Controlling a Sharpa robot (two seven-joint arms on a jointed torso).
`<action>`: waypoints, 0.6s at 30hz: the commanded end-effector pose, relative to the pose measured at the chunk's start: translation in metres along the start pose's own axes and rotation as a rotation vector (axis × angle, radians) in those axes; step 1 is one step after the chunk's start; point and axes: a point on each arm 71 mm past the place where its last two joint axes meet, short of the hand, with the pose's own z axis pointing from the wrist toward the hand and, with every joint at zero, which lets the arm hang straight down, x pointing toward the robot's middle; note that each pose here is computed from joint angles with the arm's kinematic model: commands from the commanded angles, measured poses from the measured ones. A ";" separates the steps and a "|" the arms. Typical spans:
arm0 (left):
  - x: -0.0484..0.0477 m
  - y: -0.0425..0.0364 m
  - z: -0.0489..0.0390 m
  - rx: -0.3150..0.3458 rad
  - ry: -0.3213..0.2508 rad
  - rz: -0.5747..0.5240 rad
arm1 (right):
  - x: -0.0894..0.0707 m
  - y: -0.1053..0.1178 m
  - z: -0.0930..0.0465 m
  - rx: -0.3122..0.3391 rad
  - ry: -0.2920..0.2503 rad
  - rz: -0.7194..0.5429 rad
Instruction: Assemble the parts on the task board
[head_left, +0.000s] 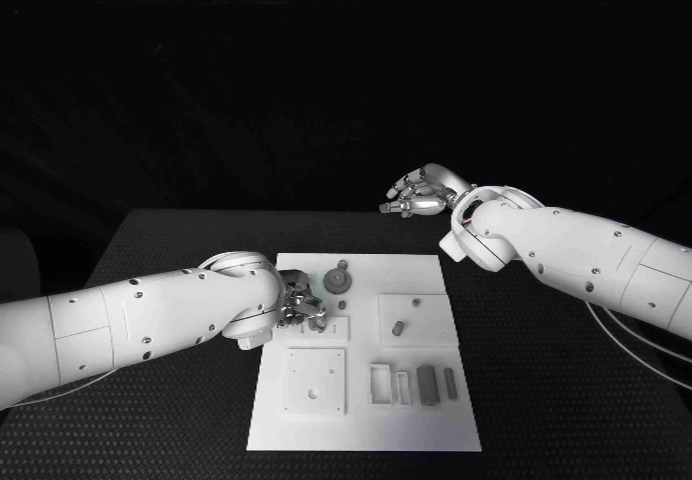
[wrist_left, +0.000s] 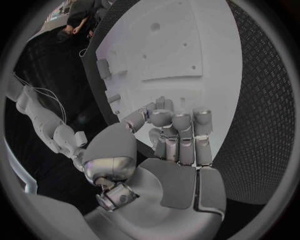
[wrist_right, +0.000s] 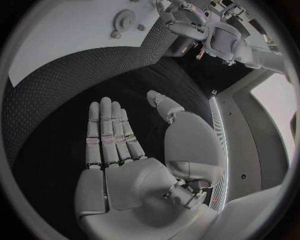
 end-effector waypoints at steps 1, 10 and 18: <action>0.0025 -0.0007 0.0001 0.002 0.024 0.023 | 0.002 0.002 0.000 -0.013 0.015 -0.001; 0.0031 -0.0011 0.0005 -0.005 0.031 0.027 | 0.002 0.002 0.000 -0.013 0.017 -0.001; 0.0028 -0.0003 0.0006 -0.008 0.029 0.025 | 0.002 0.001 0.000 -0.013 0.014 -0.001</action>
